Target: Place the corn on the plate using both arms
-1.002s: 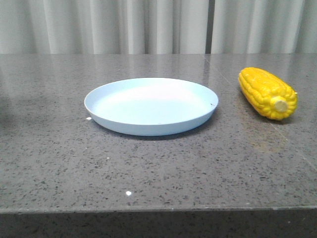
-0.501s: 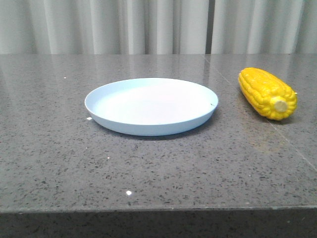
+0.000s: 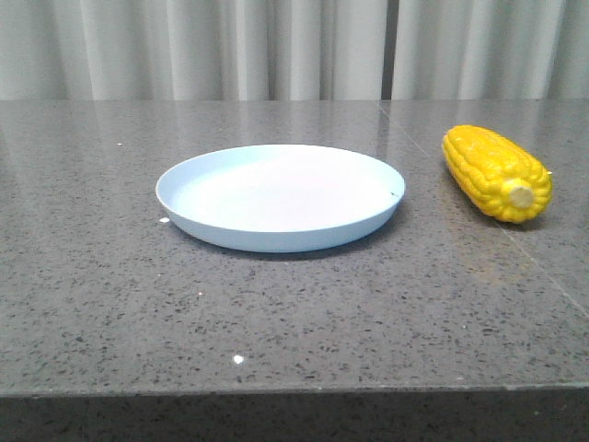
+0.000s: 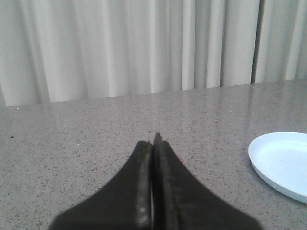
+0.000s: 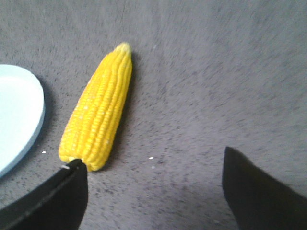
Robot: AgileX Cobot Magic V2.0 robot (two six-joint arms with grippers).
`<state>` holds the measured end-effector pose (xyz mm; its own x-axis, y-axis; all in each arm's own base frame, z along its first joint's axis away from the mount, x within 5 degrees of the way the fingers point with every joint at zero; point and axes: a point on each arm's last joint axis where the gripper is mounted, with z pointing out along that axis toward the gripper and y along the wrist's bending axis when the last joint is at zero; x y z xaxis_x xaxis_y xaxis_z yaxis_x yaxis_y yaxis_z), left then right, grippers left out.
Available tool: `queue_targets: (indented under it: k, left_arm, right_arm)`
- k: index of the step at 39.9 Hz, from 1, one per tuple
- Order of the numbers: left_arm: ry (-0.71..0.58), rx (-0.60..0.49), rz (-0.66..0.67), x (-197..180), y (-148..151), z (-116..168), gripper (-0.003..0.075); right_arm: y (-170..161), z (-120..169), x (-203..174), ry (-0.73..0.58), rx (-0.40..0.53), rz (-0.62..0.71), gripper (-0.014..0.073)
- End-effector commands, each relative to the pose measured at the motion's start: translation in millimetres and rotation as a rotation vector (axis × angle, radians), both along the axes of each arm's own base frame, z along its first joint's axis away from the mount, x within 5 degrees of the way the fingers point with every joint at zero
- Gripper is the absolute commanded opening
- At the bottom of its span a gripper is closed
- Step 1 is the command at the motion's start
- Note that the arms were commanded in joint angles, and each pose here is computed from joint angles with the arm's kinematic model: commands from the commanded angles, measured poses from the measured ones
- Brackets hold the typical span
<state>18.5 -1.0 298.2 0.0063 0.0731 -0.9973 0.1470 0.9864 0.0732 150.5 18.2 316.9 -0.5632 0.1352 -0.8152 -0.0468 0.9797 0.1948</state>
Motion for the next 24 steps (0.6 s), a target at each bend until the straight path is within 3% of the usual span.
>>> queue_targets:
  k: [1,14,21,24]
  left_arm:
    - [-0.100,-0.017,-0.002,-3,0,15,-0.0020]
    - [-0.100,-0.017,-0.002,-3,0,15,-0.0020]
    - [-0.100,-0.017,-0.002,-3,0,15,-0.0020]
    - [-0.100,-0.017,-0.002,-3,0,15,-0.0020]
  right_arm:
    - [8,13,34,0.017,0.094,0.003,0.0601]
    - [55,-17,131,0.267,0.144,0.110,0.0601]
    - [61,-34,154,0.340,0.152,0.108,0.0599]
    - [61,-34,154,0.339,0.152,0.108,0.0551]
